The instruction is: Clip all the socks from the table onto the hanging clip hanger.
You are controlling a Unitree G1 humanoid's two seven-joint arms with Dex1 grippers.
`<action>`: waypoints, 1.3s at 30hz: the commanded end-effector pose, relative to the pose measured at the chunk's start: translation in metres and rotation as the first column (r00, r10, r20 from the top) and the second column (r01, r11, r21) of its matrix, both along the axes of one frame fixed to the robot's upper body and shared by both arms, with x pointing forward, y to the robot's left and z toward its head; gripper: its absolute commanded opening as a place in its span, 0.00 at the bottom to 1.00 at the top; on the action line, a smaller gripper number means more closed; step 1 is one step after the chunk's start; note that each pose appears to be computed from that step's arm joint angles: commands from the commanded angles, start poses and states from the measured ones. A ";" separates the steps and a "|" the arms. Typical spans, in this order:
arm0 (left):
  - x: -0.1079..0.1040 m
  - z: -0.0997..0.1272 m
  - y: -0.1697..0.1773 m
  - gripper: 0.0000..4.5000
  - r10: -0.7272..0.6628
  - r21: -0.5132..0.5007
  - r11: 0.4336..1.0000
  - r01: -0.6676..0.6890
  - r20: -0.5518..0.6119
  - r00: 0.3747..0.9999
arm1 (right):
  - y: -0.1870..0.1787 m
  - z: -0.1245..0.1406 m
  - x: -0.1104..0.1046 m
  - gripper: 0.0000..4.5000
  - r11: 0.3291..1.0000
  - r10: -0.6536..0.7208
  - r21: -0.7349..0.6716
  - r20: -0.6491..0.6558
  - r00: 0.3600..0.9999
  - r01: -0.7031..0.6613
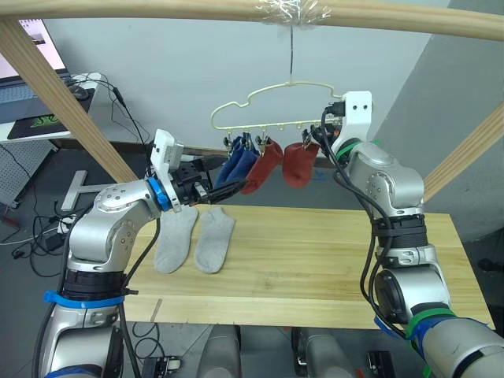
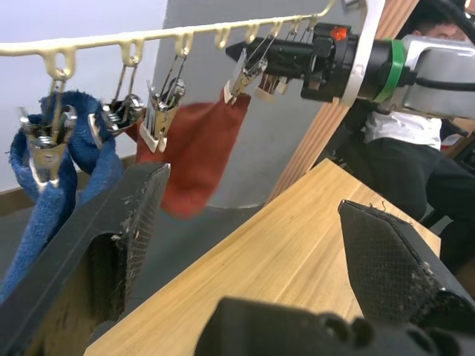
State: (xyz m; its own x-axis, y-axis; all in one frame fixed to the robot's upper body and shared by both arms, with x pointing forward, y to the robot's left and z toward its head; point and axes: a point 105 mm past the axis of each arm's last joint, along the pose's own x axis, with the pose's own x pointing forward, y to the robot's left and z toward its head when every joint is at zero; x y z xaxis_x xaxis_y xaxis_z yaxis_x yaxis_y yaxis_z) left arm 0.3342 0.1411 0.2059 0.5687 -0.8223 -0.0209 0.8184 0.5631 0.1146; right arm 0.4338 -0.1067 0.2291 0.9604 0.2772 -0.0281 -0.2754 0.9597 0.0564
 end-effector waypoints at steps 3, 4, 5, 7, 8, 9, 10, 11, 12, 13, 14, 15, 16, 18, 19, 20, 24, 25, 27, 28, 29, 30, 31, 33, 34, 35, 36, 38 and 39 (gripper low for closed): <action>-0.004 0.010 -0.002 0.93 -0.001 0.008 1.000 0.001 0.059 0.998 | -0.003 0.020 0.001 0.40 1.000 -0.020 0.012 0.066 0.998 0.020; -0.004 0.010 -0.002 0.93 -0.001 0.008 1.000 0.000 0.060 0.998 | -0.004 0.019 0.001 0.40 1.000 -0.026 0.004 0.060 0.998 0.025; -0.004 0.010 -0.002 0.93 0.000 0.008 1.000 -0.001 0.060 0.998 | -0.005 0.017 0.000 0.40 1.000 -0.030 -0.004 0.054 0.998 0.030; -0.004 0.010 -0.003 0.93 0.002 0.008 1.000 -0.002 0.062 0.998 | -0.008 0.013 -0.003 0.40 0.999 -0.036 -0.009 0.041 0.999 0.037; -0.004 0.010 -0.003 0.93 0.002 0.008 1.000 -0.002 0.063 0.998 | -0.008 0.011 -0.005 0.40 0.999 -0.037 -0.010 0.036 0.999 0.038; -0.004 0.010 -0.003 0.93 0.002 0.007 1.000 -0.002 0.063 0.998 | -0.008 0.010 -0.007 0.40 0.999 -0.038 -0.009 0.031 0.999 0.038; -0.004 0.010 -0.003 0.93 0.002 0.007 1.000 -0.003 0.062 0.998 | -0.008 0.008 -0.009 0.40 0.999 -0.039 -0.008 0.028 0.999 0.039; -0.004 0.009 -0.004 0.93 0.001 0.008 1.000 -0.002 0.062 0.998 | -0.008 0.007 -0.011 0.40 0.999 -0.041 -0.008 0.024 0.999 0.041; -0.004 0.009 -0.004 0.93 0.001 0.008 1.000 -0.002 0.062 0.998 | -0.008 0.007 -0.012 0.40 0.999 -0.044 -0.005 0.020 0.999 0.045; -0.004 0.009 -0.005 0.93 0.001 0.008 1.000 -0.001 0.062 0.998 | -0.008 0.006 -0.014 0.40 0.999 -0.049 -0.001 0.017 0.999 0.049; -0.003 0.009 -0.005 0.93 0.000 0.008 1.000 -0.001 0.062 0.998 | -0.006 0.006 -0.017 0.40 0.999 -0.052 0.003 0.017 0.999 0.052; -0.003 0.009 -0.005 0.93 0.000 0.008 1.000 0.000 0.062 0.998 | -0.005 0.007 -0.019 0.40 0.999 -0.053 0.008 0.016 0.998 0.053; -0.003 0.009 -0.005 0.93 0.000 0.007 1.000 0.000 0.062 0.998 | -0.003 0.008 -0.021 0.40 0.998 -0.055 0.013 0.017 0.998 0.054; -0.003 0.009 -0.006 0.93 0.000 0.007 1.000 0.000 0.062 0.998 | 0.001 0.010 -0.024 0.40 0.998 -0.057 0.021 0.022 0.998 0.057; -0.003 0.009 -0.006 0.93 -0.001 0.006 1.000 0.000 0.063 0.998 | 0.002 0.011 -0.024 0.40 0.998 -0.060 0.024 0.024 0.998 0.060; -0.002 0.009 -0.006 0.93 -0.001 0.006 1.000 0.001 0.063 0.998 | 0.002 0.013 -0.024 0.40 0.998 -0.065 0.028 0.028 0.997 0.064; -0.002 0.010 -0.007 0.93 0.001 0.005 1.000 -0.001 0.065 0.998 | 0.004 0.019 -0.024 0.40 0.996 -0.082 0.039 0.041 0.996 0.080; -0.002 0.010 -0.007 0.93 0.002 0.005 1.000 -0.002 0.065 0.998 | 0.004 0.020 -0.023 0.40 0.996 -0.084 0.042 0.043 0.996 0.082; -0.002 0.010 -0.007 0.93 0.005 0.006 1.000 -0.005 0.066 0.998 | 0.004 0.021 -0.022 0.40 0.995 -0.089 0.044 0.045 0.995 0.087; -0.002 0.010 -0.007 0.93 0.006 0.006 1.000 -0.007 0.067 0.998 | 0.003 0.022 -0.021 0.40 0.995 -0.092 0.044 0.045 0.995 0.090; -0.002 0.010 -0.006 0.93 0.008 0.006 1.000 -0.009 0.068 0.998 | 0.002 0.022 -0.021 0.40 0.995 -0.096 0.042 0.044 0.994 0.094; -0.002 0.010 -0.006 0.93 0.010 0.006 1.000 -0.010 0.068 0.998 | 0.002 0.021 -0.020 0.40 0.994 -0.099 0.041 0.043 0.994 0.098; -0.002 0.010 -0.006 0.93 0.011 0.006 1.000 -0.011 0.068 0.998 | 0.001 0.021 -0.020 0.40 0.994 -0.103 0.040 0.041 0.994 0.101; -0.002 0.010 -0.005 0.93 0.015 0.007 1.000 -0.015 0.069 0.998 | -0.001 0.020 -0.019 0.36 0.993 -0.114 0.035 0.037 0.993 0.113; -0.002 0.010 -0.005 0.93 0.016 0.007 1.000 -0.016 0.069 0.997 | -0.003 0.019 -0.019 0.32 0.992 -0.121 0.032 0.036 0.992 0.120; -0.002 0.009 -0.005 0.93 0.017 0.007 1.000 -0.018 0.070 0.997 | -0.004 0.019 -0.018 0.26 0.992 -0.125 0.031 0.035 0.991 0.124; -0.002 0.009 -0.005 0.93 0.018 0.007 1.000 -0.018 0.070 0.997 | -0.004 0.019 -0.018 0.19 0.991 -0.128 0.031 0.035 0.991 0.127; -0.002 0.009 -0.005 0.93 0.019 0.009 1.000 -0.020 0.071 0.997 | -0.006 0.018 -0.018 0.08 0.991 -0.135 0.030 0.033 0.990 0.134; -0.001 0.009 -0.005 0.93 0.021 0.011 1.000 -0.022 0.071 0.997 | -0.006 0.018 -0.018 0.03 0.990 -0.138 0.030 0.032 0.990 0.137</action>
